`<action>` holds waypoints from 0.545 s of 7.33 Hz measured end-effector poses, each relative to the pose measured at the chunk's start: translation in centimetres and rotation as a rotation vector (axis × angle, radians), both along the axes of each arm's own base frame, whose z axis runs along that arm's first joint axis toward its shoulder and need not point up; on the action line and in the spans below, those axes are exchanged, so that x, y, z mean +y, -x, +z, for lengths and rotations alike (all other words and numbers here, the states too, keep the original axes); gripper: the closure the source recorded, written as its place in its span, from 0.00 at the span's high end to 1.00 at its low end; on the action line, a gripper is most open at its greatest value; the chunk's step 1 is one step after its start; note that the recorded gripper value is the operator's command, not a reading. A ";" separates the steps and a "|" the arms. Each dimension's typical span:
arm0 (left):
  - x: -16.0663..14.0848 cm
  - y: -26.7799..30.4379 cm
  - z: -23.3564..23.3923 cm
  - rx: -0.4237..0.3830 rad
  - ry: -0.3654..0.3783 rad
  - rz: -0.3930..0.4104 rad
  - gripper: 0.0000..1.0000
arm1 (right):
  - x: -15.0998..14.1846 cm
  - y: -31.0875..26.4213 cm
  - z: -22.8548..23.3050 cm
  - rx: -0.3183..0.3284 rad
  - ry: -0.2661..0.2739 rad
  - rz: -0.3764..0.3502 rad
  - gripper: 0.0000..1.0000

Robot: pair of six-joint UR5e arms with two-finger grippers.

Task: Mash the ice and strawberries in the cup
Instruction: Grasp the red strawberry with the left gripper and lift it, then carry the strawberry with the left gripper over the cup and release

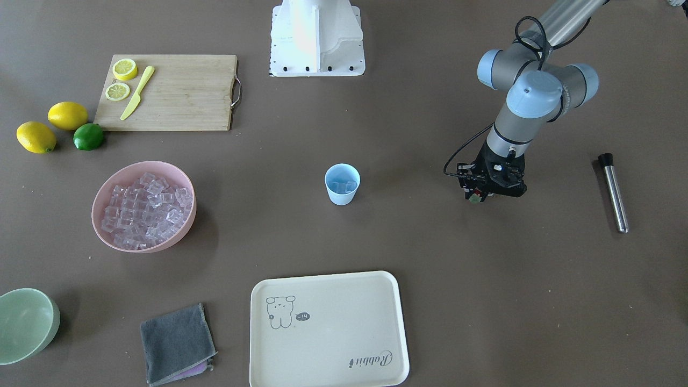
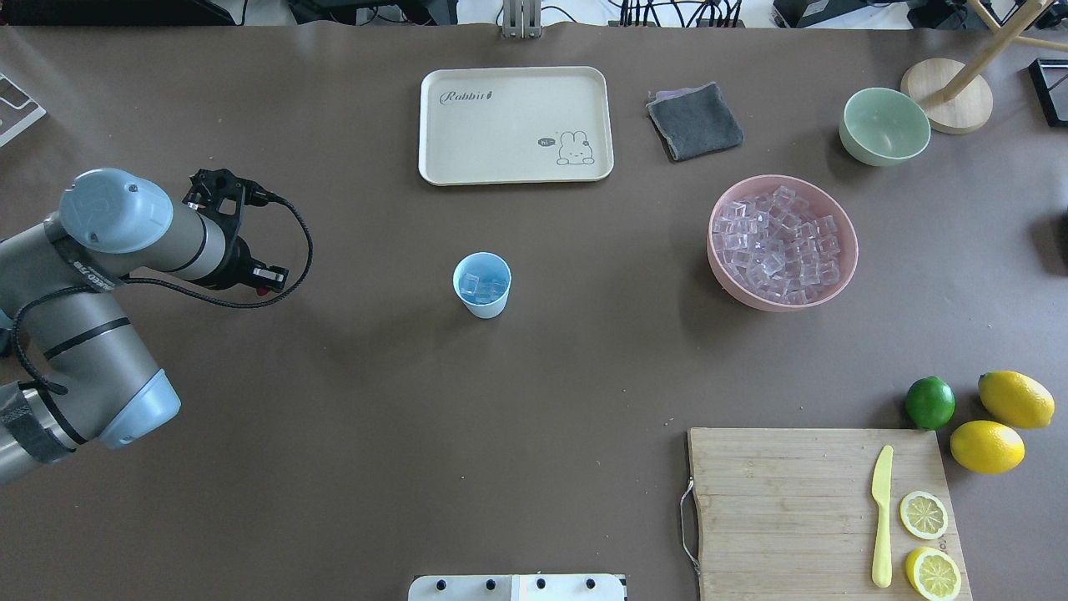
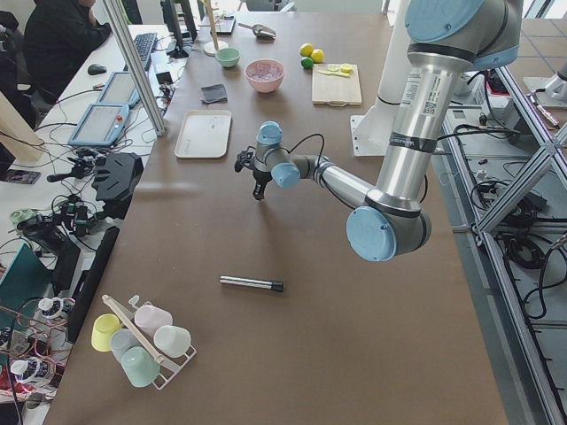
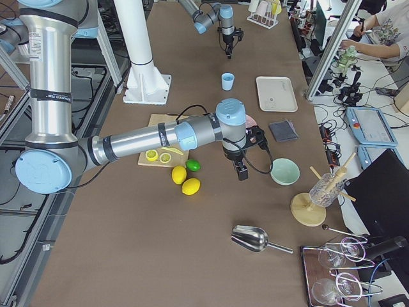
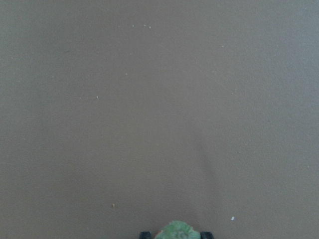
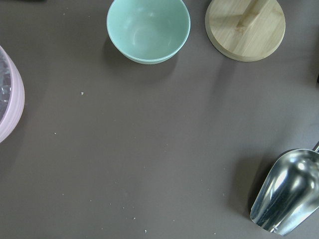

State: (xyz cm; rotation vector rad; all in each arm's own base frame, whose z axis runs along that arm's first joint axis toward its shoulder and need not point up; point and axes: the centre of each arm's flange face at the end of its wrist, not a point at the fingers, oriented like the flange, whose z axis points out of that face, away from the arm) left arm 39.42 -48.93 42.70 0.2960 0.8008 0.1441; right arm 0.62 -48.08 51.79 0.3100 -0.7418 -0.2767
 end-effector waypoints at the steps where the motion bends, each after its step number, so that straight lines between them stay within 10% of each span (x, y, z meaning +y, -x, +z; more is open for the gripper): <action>1: -0.6 0.7 -2.9 0.032 -0.015 -0.025 0.00 | -0.1 0.0 0.0 0.000 -0.001 -0.001 0.98; 4: -1.1 -3.4 -16.3 0.130 0.055 -0.091 0.00 | -0.1 0.0 0.7 0.003 0.004 -0.006 0.98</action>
